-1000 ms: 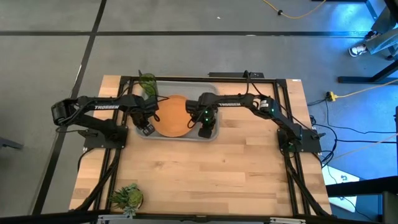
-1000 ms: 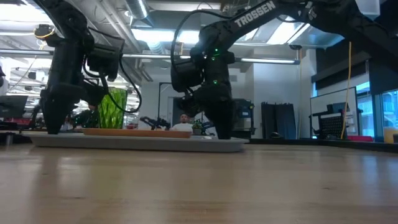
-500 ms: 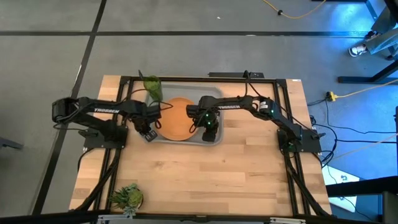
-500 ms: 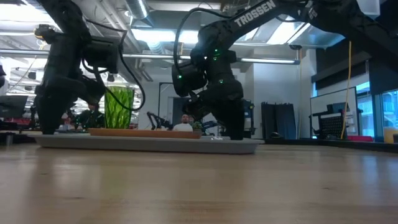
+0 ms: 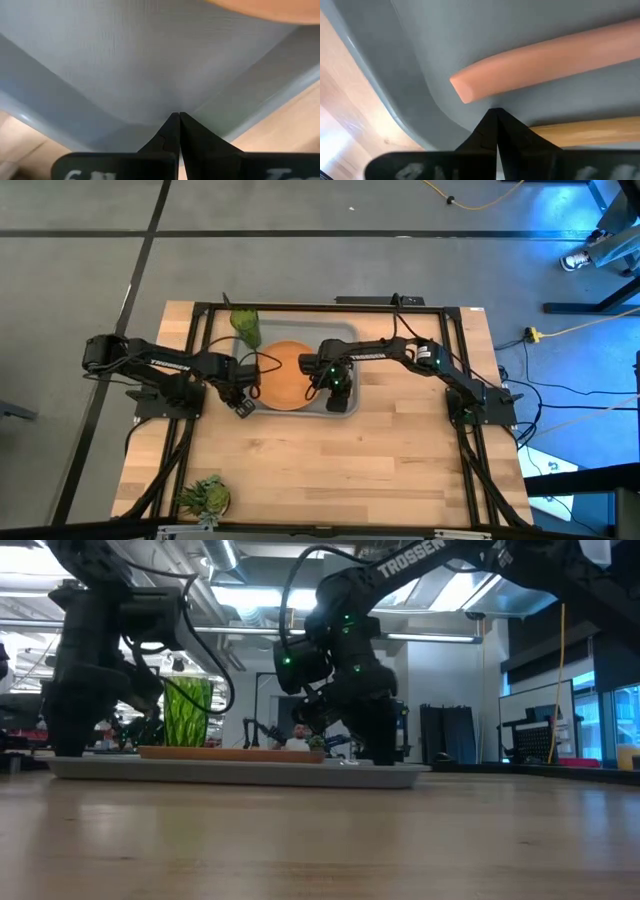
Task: Pick and place plate/cup/fork/spoon on tray
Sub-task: Move the gray serving tray to the center of the table
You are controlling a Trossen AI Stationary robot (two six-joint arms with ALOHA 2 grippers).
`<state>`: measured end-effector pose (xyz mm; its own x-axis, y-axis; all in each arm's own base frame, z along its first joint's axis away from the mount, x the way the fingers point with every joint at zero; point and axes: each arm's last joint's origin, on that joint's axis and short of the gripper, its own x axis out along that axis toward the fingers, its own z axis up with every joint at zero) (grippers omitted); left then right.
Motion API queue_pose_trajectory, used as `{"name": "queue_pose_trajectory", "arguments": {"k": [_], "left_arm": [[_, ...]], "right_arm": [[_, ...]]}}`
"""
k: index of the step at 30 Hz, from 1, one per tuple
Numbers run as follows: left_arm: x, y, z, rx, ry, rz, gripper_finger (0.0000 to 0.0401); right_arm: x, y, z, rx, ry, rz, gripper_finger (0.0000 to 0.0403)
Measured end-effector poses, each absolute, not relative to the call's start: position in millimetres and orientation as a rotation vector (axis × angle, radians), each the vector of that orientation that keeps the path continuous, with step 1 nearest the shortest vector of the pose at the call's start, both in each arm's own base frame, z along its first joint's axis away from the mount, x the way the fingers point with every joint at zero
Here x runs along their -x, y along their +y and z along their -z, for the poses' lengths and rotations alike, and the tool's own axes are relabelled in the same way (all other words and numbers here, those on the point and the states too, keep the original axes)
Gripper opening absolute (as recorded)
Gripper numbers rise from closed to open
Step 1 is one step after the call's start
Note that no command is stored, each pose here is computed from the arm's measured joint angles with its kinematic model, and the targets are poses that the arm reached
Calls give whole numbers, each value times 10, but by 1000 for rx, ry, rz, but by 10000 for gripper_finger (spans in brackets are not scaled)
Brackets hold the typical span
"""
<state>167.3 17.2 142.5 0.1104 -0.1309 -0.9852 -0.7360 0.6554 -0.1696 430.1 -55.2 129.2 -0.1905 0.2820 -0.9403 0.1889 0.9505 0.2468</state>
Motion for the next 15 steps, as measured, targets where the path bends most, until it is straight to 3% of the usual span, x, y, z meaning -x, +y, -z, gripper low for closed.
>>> {"name": "queue_pose_trajectory", "arguments": {"k": [15], "left_arm": [[-1759,-125,-1417,764,1392,-433,0]], "right_arm": [[-4185,-262,-1176,-365,1886,-123,4]]}}
